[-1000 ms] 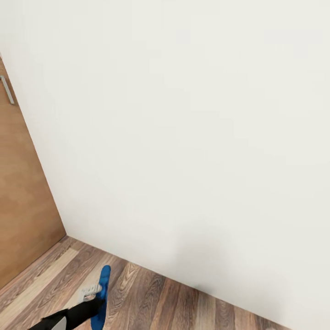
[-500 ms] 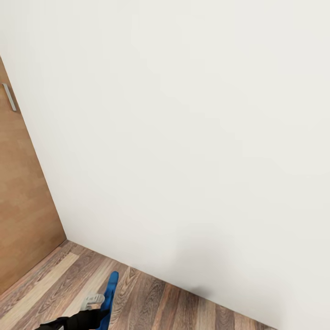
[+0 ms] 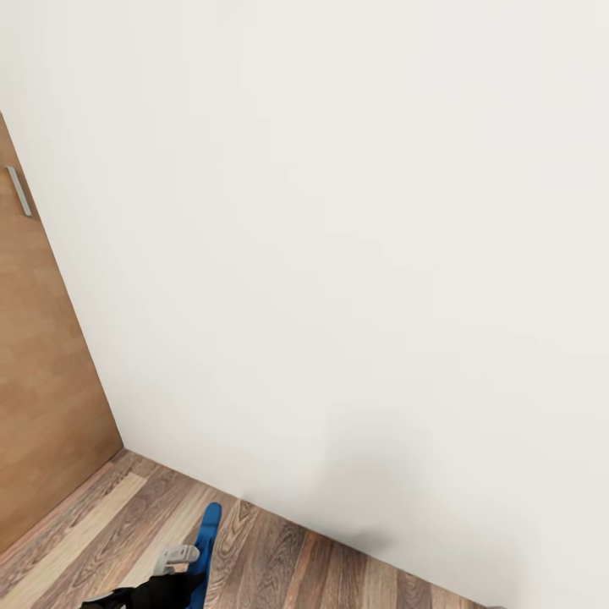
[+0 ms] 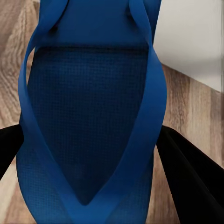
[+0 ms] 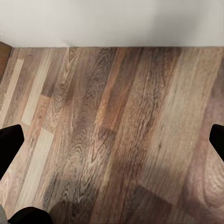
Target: In the bedroom, move the book from the bed onto either nightstand, and place the two sandals side by side next to the bed.
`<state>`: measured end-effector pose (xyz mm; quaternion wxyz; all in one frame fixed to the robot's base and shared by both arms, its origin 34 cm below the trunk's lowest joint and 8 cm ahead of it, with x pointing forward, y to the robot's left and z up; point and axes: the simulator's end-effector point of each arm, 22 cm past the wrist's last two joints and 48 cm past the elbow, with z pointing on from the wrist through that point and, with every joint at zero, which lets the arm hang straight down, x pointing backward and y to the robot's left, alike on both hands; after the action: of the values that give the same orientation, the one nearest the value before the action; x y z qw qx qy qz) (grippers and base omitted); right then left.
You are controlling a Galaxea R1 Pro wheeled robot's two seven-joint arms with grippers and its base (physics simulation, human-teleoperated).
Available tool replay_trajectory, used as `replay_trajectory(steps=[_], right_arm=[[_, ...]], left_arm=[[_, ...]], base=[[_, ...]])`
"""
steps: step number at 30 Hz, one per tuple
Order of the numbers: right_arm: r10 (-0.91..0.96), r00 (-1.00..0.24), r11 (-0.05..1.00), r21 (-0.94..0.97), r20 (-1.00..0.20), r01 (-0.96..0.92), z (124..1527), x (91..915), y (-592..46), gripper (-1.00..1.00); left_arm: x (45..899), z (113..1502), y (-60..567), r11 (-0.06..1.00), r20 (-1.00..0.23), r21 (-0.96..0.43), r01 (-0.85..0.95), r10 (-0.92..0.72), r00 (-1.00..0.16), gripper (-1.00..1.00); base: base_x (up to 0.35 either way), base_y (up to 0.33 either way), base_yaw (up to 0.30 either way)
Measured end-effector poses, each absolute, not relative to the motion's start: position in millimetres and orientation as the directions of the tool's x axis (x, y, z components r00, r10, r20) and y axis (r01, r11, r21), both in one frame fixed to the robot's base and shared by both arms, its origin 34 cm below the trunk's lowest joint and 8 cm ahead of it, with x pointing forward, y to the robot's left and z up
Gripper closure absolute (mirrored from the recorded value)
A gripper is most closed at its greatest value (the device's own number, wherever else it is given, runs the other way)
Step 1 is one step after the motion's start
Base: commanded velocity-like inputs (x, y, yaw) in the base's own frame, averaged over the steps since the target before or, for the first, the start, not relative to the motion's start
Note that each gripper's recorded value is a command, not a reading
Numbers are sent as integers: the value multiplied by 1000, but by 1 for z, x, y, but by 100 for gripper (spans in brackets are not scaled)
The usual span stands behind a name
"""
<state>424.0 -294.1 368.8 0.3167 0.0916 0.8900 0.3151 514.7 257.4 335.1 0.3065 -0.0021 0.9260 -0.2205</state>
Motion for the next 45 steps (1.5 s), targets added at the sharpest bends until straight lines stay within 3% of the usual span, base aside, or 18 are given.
replay_trajectory(steps=[18, 45], right_arm=[[354, -788, 787, 616, -504, -41, 381, 426, -292, -100], [354, -789, 786, 617, -503, -40, 380, 425, -290, -100]], left_arm=[[506, 341, 257, 903, -550, -414, 115, -148, -822, 100], [505, 341, 240, 893, -547, -432, 123, -151, -823, 100]], base=[[0, 0, 22], [0, 0, 281]])
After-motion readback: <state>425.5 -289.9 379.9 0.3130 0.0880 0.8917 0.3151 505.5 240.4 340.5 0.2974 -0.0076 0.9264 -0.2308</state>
